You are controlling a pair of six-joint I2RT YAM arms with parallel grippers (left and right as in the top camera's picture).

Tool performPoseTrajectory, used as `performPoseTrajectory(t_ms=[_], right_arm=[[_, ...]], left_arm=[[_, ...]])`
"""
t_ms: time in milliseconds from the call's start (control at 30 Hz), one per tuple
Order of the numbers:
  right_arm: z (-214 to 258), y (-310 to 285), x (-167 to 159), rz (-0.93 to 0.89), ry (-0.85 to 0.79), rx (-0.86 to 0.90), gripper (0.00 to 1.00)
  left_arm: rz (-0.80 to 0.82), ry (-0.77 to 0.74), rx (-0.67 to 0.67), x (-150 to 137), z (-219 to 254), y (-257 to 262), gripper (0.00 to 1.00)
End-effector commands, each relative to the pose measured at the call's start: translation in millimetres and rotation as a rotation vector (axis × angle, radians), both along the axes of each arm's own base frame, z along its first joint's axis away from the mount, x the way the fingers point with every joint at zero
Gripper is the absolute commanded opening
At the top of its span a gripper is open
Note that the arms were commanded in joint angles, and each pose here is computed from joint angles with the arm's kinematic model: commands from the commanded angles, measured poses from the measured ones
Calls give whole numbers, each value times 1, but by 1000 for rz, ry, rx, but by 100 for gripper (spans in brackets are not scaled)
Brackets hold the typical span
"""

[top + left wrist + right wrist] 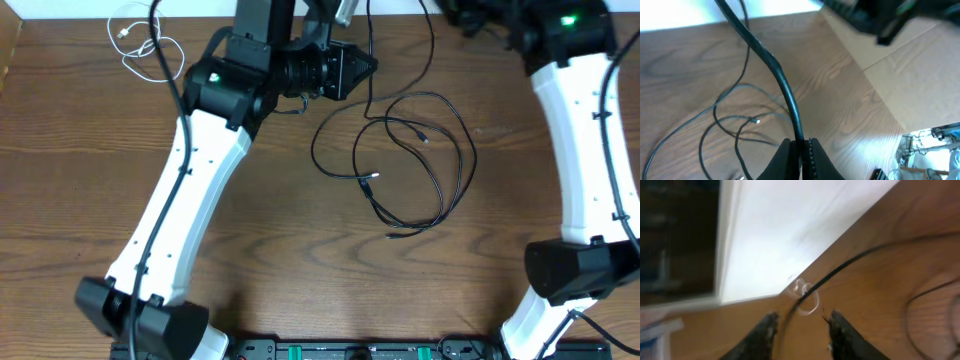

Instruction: Untangle cables

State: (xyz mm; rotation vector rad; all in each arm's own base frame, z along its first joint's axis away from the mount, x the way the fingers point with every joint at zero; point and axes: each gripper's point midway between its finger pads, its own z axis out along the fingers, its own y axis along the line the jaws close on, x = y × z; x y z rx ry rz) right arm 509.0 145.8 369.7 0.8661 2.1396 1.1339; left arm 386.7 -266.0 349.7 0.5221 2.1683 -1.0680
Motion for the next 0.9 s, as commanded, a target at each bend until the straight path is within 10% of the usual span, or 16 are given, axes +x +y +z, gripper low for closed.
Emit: performPoseTrajectory(t_ms=[0,467,867], right_arm=[[-3,-29,-3,19,-40,-138,45],[-65,-77,-55,287,104,-487,78],[-72,-36,-99,729,-31,-542,98]], left_arm=[[13,-84,-79,-17,49,6,7],[80,-484,-567,-53,242,29,7],[517,-702,-811,-50,347,134,8]])
